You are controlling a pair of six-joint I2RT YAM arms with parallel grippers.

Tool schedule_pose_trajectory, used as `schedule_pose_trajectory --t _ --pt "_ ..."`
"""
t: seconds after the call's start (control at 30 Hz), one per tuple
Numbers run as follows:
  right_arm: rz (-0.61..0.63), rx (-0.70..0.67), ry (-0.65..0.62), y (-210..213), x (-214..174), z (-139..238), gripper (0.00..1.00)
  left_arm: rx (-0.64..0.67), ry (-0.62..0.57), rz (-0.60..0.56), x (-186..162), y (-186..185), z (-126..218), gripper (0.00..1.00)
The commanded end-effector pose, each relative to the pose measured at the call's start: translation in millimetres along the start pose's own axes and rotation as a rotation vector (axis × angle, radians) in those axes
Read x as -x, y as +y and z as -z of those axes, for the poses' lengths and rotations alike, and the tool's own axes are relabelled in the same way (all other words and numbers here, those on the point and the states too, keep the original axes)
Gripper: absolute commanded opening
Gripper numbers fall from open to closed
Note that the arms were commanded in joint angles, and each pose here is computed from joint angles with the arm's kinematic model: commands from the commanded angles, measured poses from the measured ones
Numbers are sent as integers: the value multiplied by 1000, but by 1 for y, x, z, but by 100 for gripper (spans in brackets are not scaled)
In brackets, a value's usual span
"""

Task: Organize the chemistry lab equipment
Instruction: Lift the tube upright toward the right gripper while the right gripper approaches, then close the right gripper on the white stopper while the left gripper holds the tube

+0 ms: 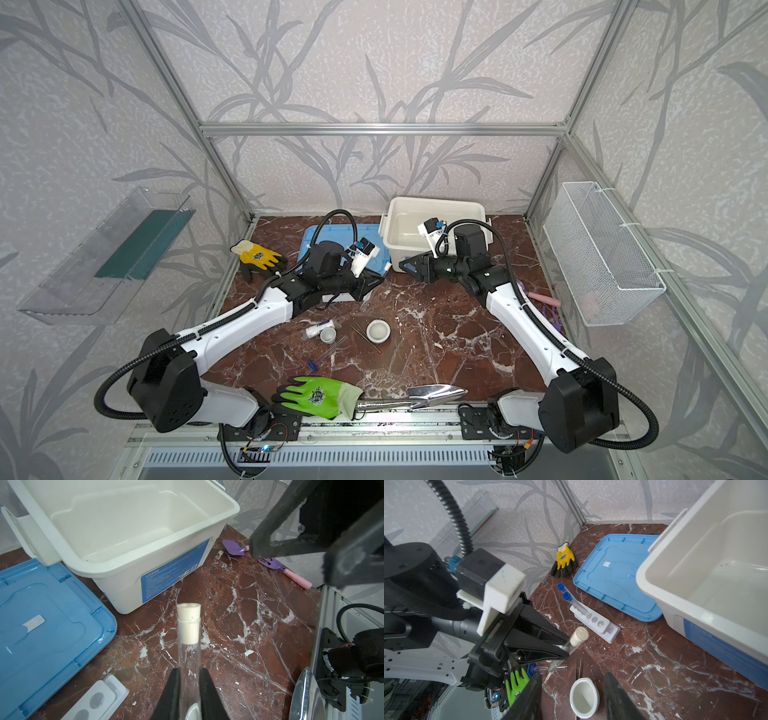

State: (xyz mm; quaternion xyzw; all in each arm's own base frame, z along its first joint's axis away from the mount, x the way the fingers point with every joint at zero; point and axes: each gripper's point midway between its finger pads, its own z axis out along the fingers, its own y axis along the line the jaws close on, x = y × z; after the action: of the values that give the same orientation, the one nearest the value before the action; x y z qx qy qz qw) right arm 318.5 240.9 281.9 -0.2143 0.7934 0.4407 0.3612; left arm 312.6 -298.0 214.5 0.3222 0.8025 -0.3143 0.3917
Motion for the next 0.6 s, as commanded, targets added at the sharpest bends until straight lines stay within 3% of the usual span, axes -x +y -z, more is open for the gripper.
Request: schedule_pose_trajectory --t 0.0,0.57 --pt "23 42 0 9 9 -7 49 -52 -77 -8 17 -16 17 17" --pt "14 76 44 27 5 -35 47 -67 -104 -17 19 -26 32 16"
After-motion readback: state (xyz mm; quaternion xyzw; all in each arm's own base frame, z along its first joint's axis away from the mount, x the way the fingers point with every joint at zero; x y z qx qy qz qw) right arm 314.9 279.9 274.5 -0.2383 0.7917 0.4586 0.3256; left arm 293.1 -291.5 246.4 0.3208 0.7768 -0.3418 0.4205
